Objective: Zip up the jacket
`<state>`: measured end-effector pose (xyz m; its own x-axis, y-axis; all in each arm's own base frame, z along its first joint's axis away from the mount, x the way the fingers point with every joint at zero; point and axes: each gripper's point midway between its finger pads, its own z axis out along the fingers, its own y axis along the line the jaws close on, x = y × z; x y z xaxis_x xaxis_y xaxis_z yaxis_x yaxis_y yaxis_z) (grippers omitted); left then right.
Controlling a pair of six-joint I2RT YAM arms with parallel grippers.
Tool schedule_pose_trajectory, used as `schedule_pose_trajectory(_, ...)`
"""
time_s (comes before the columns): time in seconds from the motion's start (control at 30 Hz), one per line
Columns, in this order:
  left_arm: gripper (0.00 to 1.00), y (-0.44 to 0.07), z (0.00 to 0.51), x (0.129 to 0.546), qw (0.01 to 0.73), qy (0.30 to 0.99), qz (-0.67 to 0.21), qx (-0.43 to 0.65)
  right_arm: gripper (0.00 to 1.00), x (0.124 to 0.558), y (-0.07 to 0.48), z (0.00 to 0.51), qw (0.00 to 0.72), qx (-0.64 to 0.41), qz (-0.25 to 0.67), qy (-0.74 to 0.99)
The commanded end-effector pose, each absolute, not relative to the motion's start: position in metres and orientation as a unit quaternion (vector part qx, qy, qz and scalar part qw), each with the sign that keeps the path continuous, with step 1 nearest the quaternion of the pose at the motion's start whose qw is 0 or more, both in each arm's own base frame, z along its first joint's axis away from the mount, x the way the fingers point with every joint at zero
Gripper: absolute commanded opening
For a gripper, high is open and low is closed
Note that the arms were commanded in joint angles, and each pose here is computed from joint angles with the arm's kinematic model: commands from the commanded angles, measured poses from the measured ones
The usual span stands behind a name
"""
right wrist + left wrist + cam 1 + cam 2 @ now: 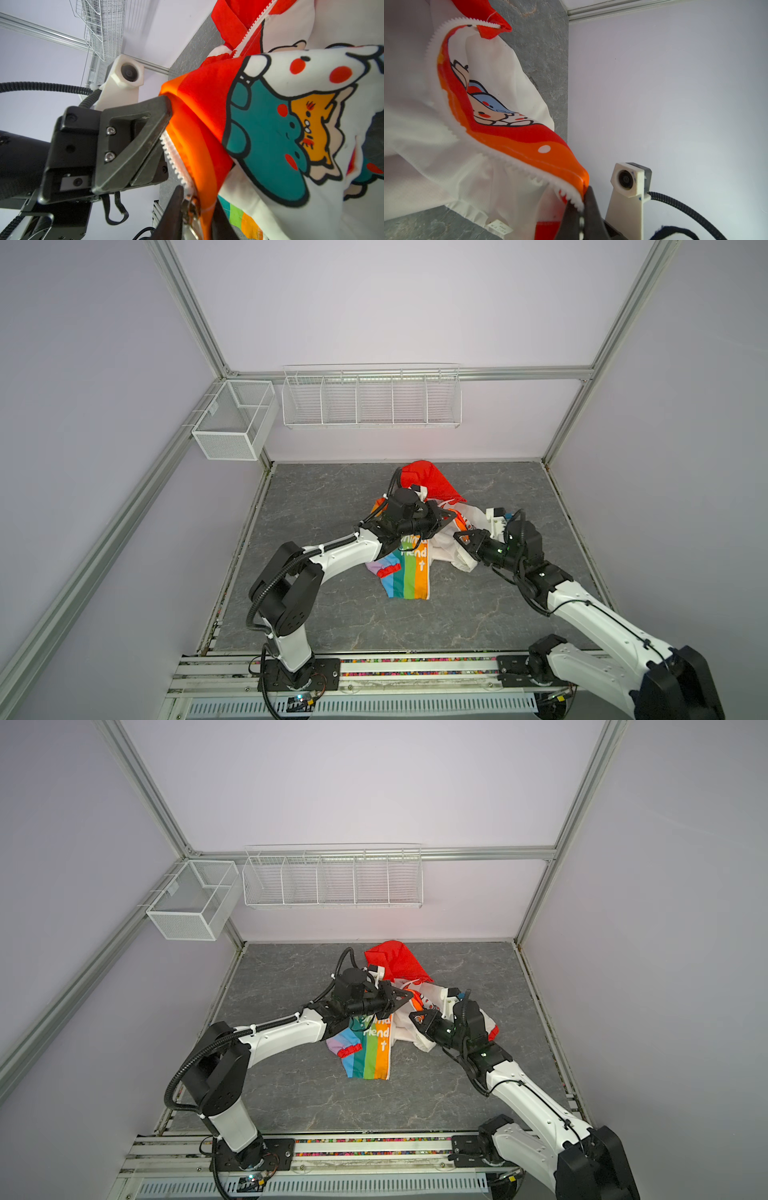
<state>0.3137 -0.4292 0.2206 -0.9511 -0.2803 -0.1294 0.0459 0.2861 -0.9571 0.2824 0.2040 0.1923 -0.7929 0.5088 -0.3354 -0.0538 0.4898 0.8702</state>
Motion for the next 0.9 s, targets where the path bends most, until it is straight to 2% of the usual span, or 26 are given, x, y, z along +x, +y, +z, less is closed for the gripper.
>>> schedule_pose_trajectory(0.0,0.0,-0.424,0.244,0.315,0.152,0.772,-0.613,-0.072,0.23,0.275,0.202,0.183,0.275,0.143,0.484,0.818)
schedule_pose_trajectory(0.5,0.0,-0.425,0.243,0.317,0.152,0.772,-0.613,-0.074,0.29,0.267,0.199,0.184,0.276,0.144,0.486,0.817)
schedule_pose_trajectory(0.67,0.0,-0.426,0.243,0.318,0.152,0.771,-0.614,-0.074,0.36,0.265,0.197,0.181,0.274,0.146,0.481,0.82)
schedule_pose_trajectory(0.87,0.0,-0.426,0.243,0.317,0.151,0.772,-0.614,-0.073,0.35,0.266,0.198,0.181,0.274,0.145,0.483,0.819)
